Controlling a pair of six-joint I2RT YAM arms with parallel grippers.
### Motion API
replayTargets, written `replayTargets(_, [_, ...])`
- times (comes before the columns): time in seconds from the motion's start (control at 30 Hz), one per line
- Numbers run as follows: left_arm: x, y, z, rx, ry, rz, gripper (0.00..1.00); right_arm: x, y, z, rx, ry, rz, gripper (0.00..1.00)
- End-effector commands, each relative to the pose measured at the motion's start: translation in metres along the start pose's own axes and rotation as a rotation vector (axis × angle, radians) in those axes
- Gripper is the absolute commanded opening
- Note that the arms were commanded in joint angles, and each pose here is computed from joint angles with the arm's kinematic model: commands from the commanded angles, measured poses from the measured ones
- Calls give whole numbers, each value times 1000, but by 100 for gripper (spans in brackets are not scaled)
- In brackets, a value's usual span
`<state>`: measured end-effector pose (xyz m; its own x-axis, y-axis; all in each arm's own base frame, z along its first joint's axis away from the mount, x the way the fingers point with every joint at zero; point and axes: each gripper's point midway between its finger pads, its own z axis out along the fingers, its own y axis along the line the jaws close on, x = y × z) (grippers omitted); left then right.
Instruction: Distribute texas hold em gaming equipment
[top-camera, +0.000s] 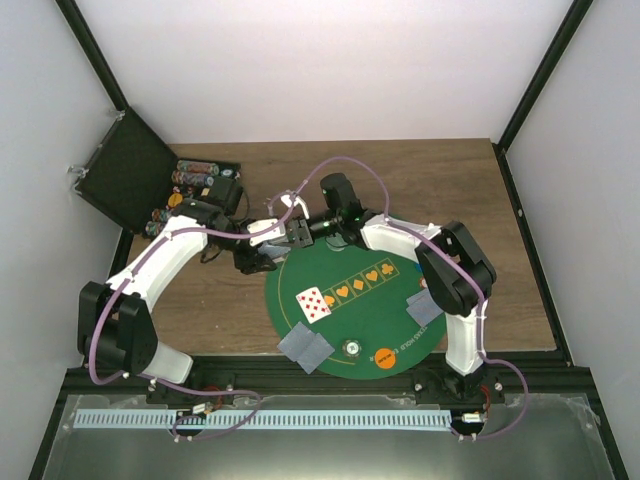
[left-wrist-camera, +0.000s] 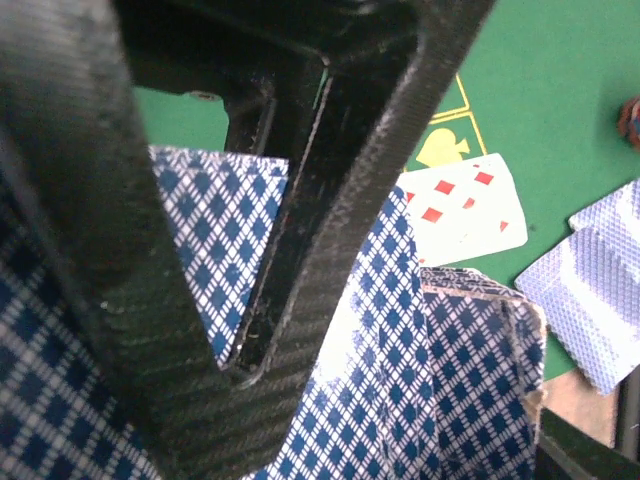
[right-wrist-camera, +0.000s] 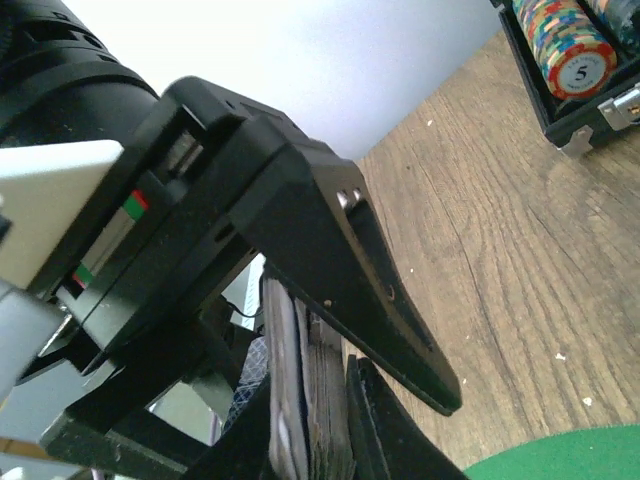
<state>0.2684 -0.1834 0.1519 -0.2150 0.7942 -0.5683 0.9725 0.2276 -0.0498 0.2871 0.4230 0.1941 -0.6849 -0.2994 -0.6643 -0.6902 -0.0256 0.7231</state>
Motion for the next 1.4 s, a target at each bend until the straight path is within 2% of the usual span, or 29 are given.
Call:
replayTargets(0.0, [-18,19,-6,-102,-53,98,72,-2,8,0,-1,1,18,1])
replayTargets(0.13, [-16,27,-3,-126,-38,104,79,-1,10,-1,1,3,18,1])
replayTargets(0.23, [-16,29,-3,-135,-36,104,78,0,9,-1,10,7,17,1])
replayTargets(0.37, [-14,25,-3,-123,-31,111,49,0,10,-2,17,10,12,1])
replayTargets(0.47, [-12,23,-2,-119,-26,110,43,-1,11,-3,23,9,5,6])
replayTargets(0.6, [-11,24,-1,-126,-28,111,42,-1,12,-5,41,6,1,16])
replayTargets(0.73, [-13,26,-2,-136,-33,112,42,0,12,-6,44,5,14,19])
replayTargets(0.8, [-13,27,-2,-141,-34,112,44,1,13,-6,30,4,31,15])
replayTargets(0.97, [-13,28,-1,-139,-33,114,62,3,13,-3,5,10,63,2])
replayTargets(1.07, [-10,29,2,-133,-27,116,69,2,17,-5,-2,10,40,1])
replayTargets(1.17, [-7,28,5,-103,-8,102,69,-1,21,-7,10,11,-11,1])
replayTargets(1.37, [-6,24,5,-50,-9,68,61,-3,19,-7,38,31,-59,1])
